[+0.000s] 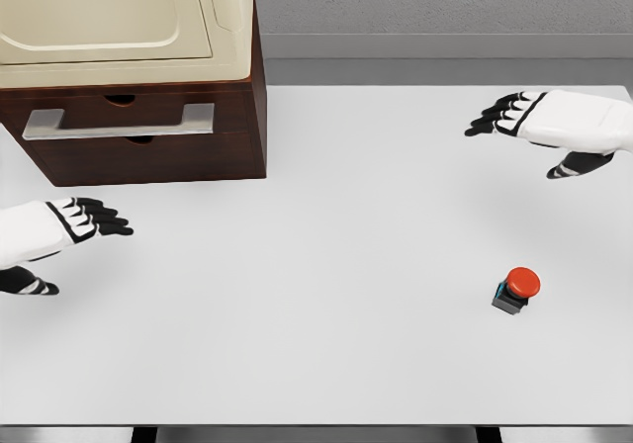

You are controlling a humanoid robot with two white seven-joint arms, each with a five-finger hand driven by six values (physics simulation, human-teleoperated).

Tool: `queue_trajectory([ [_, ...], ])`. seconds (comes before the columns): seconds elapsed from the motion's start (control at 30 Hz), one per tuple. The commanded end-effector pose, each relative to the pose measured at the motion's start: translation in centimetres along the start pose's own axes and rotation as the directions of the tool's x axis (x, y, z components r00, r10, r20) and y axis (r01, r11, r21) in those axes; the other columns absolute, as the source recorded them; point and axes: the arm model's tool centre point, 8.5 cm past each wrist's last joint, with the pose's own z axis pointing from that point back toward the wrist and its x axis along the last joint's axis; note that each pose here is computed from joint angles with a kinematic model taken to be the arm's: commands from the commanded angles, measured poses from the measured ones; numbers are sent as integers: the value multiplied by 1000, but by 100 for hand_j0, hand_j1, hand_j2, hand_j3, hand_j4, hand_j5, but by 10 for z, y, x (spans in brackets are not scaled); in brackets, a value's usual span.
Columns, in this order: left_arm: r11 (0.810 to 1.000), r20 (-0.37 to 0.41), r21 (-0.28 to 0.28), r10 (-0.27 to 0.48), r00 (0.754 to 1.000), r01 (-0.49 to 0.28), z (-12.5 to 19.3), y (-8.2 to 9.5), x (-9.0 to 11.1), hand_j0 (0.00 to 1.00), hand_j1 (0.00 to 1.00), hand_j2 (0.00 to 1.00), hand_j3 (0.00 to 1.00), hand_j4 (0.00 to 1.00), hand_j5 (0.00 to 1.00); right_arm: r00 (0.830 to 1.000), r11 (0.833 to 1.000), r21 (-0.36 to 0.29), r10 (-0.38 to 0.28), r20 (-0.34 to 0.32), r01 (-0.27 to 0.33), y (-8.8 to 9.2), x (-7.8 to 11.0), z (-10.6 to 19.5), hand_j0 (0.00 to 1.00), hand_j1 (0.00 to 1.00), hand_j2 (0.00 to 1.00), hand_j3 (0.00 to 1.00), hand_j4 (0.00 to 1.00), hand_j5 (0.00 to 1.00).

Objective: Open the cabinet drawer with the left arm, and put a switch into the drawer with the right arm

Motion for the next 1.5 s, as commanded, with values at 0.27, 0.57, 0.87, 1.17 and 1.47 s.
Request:
queue_trajectory([
  [0.27, 988, 94, 64, 138, 986, -144, -18, 8, 9, 100, 100, 100, 100, 100, 100, 999, 991, 134, -2, -38, 7, 24, -8, 20, 100, 100, 100, 100, 100, 100],
  [0.57, 974, 69, 201, 90, 994, -102, 34, 121, 0, 100, 100, 100, 100, 100, 100, 1000, 942, 336, -4, -4, 5, 68, 10, 40, 100, 100, 100, 100, 100, 100],
  [0.87, 979, 263, -18, 202, 943, -205, -22, 85, 19, 100, 100, 100, 100, 100, 100, 994, 924, 381, -18, 109, -25, 86, 42, 20, 100, 100, 100, 100, 100, 100],
  [1.17, 870, 421, 69, 419, 805, -489, -84, 112, 37, 100, 100, 100, 100, 100, 100, 987, 914, 403, -17, 161, -49, 93, 58, 14, 100, 100, 100, 100, 100, 100],
  [1.47, 870, 137, 59, 479, 867, -490, -36, 121, 1, 100, 100, 100, 100, 100, 100, 984, 916, 396, -8, 178, -64, 90, 63, 12, 100, 100, 100, 100, 100, 100],
])
